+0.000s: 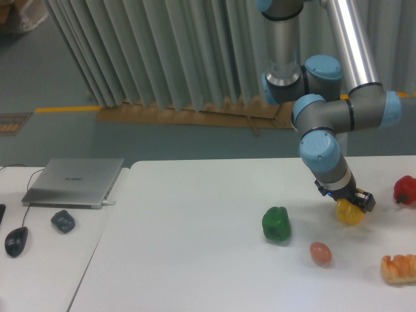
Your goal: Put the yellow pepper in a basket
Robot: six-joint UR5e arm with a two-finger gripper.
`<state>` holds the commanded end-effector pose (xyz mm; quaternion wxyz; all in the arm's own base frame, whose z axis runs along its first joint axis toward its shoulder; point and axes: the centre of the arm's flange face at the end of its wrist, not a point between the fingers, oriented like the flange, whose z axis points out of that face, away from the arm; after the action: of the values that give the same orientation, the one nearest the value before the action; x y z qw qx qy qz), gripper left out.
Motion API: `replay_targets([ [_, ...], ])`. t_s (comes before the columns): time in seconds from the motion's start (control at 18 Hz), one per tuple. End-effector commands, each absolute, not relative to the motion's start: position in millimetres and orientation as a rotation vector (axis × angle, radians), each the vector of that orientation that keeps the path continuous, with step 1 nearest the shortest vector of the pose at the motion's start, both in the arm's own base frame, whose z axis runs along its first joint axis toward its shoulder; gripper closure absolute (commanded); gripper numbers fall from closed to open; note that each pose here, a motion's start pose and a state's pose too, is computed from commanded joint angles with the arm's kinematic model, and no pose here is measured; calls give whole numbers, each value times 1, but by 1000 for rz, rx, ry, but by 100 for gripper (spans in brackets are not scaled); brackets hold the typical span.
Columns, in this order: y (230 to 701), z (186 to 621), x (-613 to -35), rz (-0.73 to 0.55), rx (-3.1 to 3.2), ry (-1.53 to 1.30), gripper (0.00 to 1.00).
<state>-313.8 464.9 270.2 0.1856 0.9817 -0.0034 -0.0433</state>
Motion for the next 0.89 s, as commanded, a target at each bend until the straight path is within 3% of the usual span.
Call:
replay_targets([
  [0.22, 464, 281, -319, -102, 2767, -41, 58],
  [0.61, 439, 374, -347, 37, 2817, -375, 58],
  [0.89, 408, 391, -386, 75, 2858, -497, 57],
])
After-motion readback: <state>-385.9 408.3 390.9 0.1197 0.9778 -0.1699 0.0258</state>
